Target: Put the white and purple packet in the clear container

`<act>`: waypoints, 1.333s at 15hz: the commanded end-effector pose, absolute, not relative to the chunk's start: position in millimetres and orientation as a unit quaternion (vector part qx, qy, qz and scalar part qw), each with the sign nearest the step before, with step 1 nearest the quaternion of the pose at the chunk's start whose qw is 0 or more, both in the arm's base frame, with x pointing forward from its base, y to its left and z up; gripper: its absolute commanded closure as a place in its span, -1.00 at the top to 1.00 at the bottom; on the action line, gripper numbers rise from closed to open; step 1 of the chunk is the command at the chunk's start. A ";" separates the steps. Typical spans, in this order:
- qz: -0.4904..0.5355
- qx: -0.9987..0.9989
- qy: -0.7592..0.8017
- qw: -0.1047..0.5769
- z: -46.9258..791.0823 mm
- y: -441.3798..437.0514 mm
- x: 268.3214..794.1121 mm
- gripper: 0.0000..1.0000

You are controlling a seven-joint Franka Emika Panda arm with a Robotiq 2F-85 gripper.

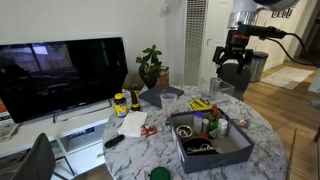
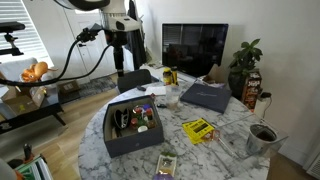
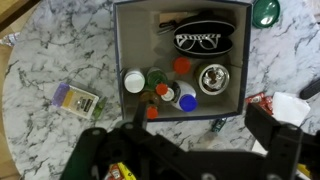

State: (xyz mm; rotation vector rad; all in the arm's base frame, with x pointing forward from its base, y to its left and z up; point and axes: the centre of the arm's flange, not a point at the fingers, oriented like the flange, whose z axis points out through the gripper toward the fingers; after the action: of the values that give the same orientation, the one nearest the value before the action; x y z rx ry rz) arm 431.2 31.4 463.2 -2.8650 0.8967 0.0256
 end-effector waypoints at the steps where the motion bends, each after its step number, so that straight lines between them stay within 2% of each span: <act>1: -0.003 -0.921 0.381 0.082 441.1 6.0 453.9 1.00; 5: -0.007 -0.879 0.475 0.049 400.1 -67.2 464.6 1.00; 12: 0.038 -0.785 0.618 -0.022 297.2 -186.1 442.7 1.00; 13: 0.024 -0.808 0.588 0.000 332.5 -171.1 440.1 1.00; 20: 0.075 -0.784 0.616 -0.009 266.0 -187.7 433.5 1.00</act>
State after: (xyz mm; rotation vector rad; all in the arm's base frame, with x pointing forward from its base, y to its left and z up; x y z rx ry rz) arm 438.3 -186.4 296.5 -2.5081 1.9423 0.1421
